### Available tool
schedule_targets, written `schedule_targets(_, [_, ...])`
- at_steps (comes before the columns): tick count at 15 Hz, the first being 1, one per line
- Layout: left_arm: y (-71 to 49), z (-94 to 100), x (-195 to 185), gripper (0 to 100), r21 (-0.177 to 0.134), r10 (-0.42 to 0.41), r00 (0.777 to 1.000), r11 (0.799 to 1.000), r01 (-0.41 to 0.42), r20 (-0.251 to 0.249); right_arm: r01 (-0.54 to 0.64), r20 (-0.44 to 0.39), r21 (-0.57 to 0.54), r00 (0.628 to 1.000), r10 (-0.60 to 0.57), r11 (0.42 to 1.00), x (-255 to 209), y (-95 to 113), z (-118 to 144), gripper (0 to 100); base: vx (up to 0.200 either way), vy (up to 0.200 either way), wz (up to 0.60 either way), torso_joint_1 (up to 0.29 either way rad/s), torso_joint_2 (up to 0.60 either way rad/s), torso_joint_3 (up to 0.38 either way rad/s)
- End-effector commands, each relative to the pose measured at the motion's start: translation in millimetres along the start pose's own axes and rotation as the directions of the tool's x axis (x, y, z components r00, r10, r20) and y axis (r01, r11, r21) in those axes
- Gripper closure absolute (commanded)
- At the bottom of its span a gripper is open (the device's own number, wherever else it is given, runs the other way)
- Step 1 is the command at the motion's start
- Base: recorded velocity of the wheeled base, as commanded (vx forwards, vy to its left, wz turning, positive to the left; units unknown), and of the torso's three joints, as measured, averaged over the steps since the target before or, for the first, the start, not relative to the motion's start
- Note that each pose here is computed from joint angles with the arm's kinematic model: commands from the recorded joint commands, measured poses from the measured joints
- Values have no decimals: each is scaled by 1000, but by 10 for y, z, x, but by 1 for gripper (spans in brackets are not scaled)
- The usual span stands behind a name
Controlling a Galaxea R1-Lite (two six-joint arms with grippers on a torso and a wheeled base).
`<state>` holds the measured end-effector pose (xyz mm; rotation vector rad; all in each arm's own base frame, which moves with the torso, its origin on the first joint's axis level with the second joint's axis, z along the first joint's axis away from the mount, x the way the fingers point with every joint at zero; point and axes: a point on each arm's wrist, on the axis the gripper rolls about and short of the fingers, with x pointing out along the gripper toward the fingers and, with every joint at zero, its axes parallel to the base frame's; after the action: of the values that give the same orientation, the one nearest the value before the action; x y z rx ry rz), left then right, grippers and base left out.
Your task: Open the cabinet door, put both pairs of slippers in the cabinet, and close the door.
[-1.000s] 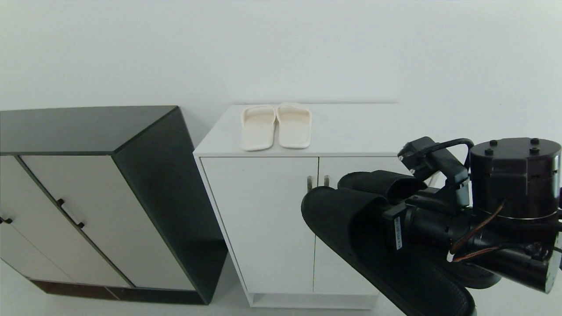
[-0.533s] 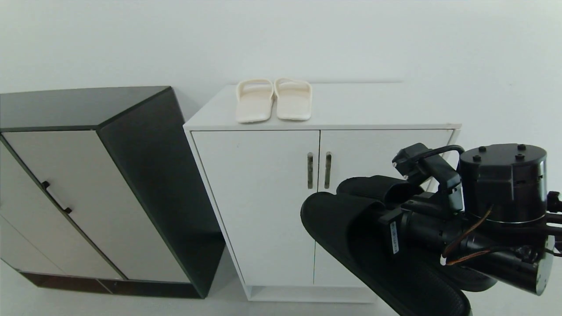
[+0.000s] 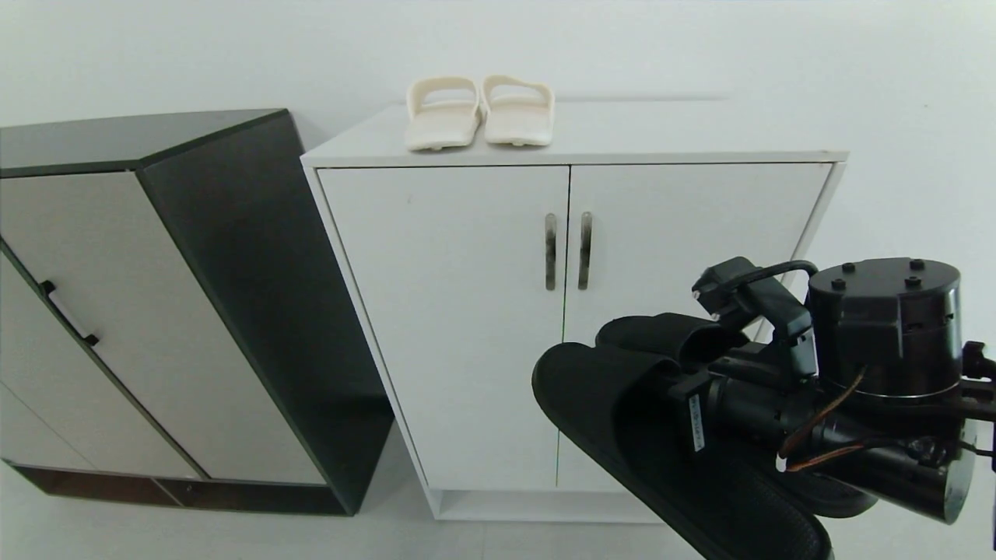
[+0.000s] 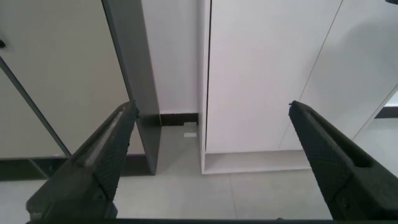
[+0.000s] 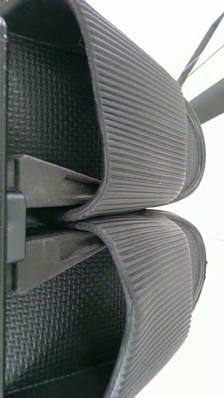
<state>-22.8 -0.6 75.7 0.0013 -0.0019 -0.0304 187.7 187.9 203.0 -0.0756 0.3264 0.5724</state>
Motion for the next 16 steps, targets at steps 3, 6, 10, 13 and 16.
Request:
schedule_targets(3, [-1,0,0,0,19,-6,1000,1000,6,0,0,-2,1,1000,0,1000,55,10,-33,100,0,0,0,-72,447,375])
schedule_targets(6, [-2,1,5,0,17,-5,1000,1000,5,-7,1,-10,-3,1000,-1,1000,67,9,-64,100,0,0,0,-35,416,380])
schedule_targets(10, [4,348,112,0,67,12,997,998,-7,-74,1,6,-1,1000,-1,1000,70,10,-66,100,0,0,0,-4,101,93])
schedule_targets(13, [-12,1030,642,0,25,-114,981,993,119,-155,1,0,-2,1000,-1,1000,69,7,-87,100,0,0,0,0,0,0])
schedule_targets(16, [-338,1199,1443,0,-50,-388,913,922,385,-127,8,2,4,1000,-8,1000,65,-14,-83,100,0,0,0,0,0,0])
